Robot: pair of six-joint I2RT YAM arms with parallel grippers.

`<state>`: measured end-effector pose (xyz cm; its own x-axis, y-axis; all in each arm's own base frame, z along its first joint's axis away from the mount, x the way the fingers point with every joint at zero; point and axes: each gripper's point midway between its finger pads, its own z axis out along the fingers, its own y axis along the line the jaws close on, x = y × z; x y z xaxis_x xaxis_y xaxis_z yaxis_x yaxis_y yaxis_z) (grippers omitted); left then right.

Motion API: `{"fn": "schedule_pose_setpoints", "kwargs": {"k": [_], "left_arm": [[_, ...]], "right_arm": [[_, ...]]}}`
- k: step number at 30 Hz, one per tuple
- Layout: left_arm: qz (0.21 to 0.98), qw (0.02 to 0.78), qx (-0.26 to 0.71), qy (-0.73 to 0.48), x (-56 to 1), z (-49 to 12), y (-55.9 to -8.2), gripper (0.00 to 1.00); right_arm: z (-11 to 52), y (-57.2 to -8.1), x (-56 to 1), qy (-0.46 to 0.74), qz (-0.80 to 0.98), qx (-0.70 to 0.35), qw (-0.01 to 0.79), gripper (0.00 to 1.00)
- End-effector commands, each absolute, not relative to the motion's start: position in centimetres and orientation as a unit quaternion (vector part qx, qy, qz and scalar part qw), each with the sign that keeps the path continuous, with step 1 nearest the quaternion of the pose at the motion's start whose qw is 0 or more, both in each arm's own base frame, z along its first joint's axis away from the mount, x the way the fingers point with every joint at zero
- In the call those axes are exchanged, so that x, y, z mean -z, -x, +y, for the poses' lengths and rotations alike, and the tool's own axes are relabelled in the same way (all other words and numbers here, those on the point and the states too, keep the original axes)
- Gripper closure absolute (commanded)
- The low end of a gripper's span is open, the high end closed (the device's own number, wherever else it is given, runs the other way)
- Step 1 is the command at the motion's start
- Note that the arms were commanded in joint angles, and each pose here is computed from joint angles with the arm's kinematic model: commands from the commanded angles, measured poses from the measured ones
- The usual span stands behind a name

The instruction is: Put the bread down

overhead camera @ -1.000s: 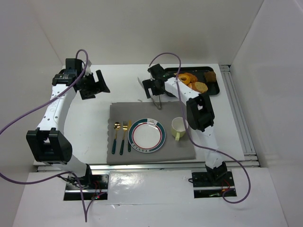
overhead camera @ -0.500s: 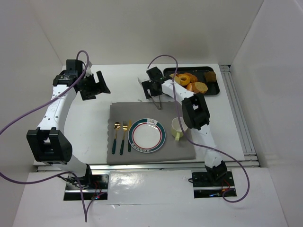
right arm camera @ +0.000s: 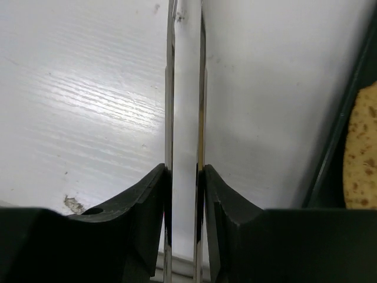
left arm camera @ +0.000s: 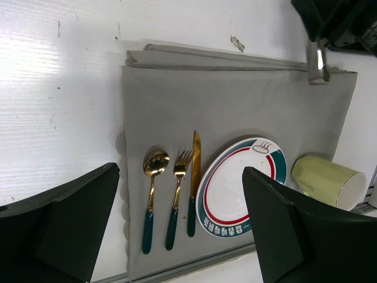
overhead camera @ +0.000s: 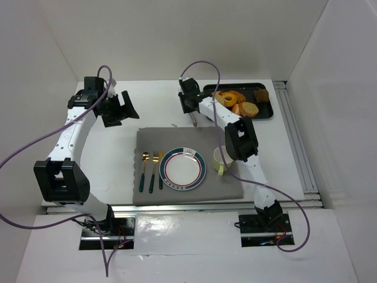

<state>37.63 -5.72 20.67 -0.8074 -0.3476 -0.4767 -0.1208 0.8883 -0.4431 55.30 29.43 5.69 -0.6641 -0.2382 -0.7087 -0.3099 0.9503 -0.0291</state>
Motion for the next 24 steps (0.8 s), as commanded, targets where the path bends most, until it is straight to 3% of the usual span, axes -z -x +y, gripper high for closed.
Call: {"fn": "schedule_pose_setpoints", "kwargs": {"k": [1,8,15,24], "left_arm": [[0.917,0.320,0.210,0.112,-23.2,-5.8,-37.5,0.01],[0.921,0.309,0.209,0.114,-22.1,-5.8,-37.2,0.01],[0.916,0.314,0.224,0.111,-22.4,-6.3,-37.0,0.01],[0.919,0.298,0.231,0.111,-21.5,-6.6,-37.2,0.01]], "right_arm": [[30.0,-56.5,-21.1,0.117,0.849,-0.086,0.507,0.63],[20.5,-52.6,-27.9,0.050,0.859,-0.087,0.502,0.63],[7.7,-47.0,-25.4,-0.047,0.902,-0.064,0.426,0.63],[4.1,-43.3,-23.1,-0.073,0.930,-0.058,0.356,0.60]]}}
